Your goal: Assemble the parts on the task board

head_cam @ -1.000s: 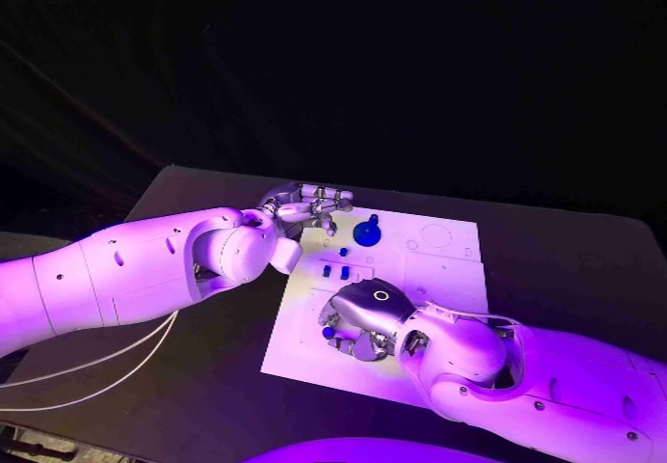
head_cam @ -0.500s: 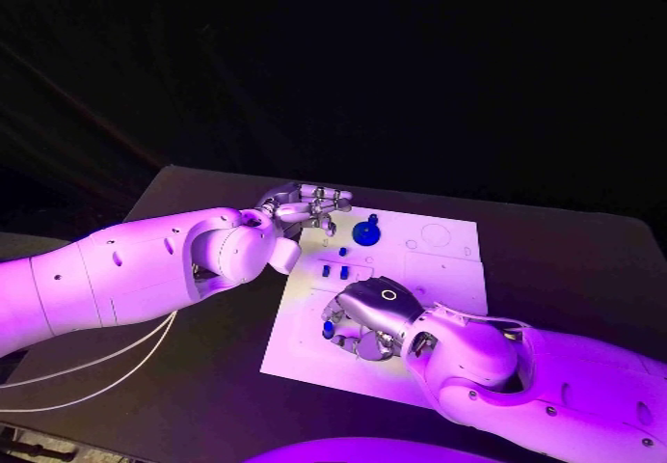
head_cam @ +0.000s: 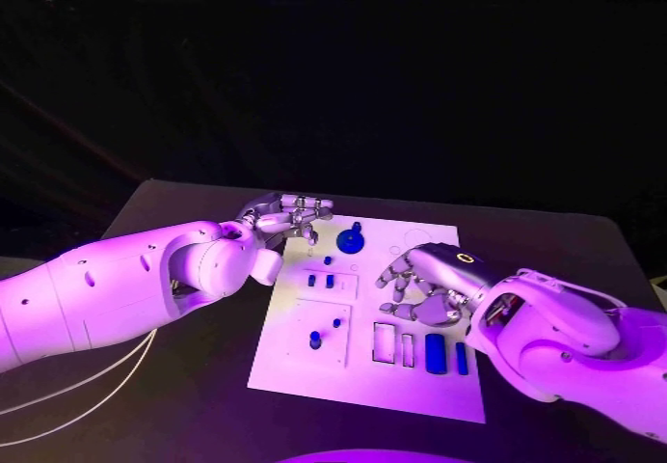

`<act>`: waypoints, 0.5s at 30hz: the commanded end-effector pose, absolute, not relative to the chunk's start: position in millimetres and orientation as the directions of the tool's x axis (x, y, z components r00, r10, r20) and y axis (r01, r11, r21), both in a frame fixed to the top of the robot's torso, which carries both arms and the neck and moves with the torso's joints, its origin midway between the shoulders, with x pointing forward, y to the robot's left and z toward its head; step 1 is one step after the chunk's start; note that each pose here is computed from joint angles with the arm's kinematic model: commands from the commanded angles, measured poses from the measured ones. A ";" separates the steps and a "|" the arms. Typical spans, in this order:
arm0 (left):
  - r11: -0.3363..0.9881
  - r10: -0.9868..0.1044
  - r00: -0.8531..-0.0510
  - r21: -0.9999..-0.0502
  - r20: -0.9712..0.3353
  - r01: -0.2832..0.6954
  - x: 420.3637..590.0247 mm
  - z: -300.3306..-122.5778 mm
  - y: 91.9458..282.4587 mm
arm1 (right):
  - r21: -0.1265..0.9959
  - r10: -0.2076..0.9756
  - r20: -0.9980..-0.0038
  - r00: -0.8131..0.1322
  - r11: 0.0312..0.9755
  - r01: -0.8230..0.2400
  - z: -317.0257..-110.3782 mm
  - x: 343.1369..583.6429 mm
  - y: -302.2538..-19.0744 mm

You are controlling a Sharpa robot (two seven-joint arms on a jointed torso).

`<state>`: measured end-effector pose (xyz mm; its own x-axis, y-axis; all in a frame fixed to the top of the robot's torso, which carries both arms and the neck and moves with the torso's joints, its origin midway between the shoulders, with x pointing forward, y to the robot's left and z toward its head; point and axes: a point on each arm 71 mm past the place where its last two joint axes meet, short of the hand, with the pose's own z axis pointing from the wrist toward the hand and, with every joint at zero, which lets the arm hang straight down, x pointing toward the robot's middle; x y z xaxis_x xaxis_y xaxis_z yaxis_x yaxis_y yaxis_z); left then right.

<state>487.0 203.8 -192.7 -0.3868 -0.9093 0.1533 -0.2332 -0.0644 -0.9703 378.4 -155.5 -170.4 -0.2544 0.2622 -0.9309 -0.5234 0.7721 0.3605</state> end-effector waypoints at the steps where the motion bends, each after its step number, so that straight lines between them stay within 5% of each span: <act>1: -0.072 -0.901 -0.401 -0.970 0.163 -0.233 486.3 -192.1 201.5 | 0.488 0.353 -0.854 -0.383 0.799 -0.352 -175.2 377.6 -180.4; 7: -0.072 -0.901 -0.403 -0.970 0.164 -0.233 485.0 -192.1 201.4 | 0.469 0.367 -0.851 -0.375 0.852 -0.231 -186.4 367.6 -222.5; 15: -0.069 -0.901 -0.401 -0.969 0.163 -0.237 483.2 -194.0 203.7 | 0.417 0.337 -0.867 -0.366 0.894 -0.163 -205.6 346.6 -242.7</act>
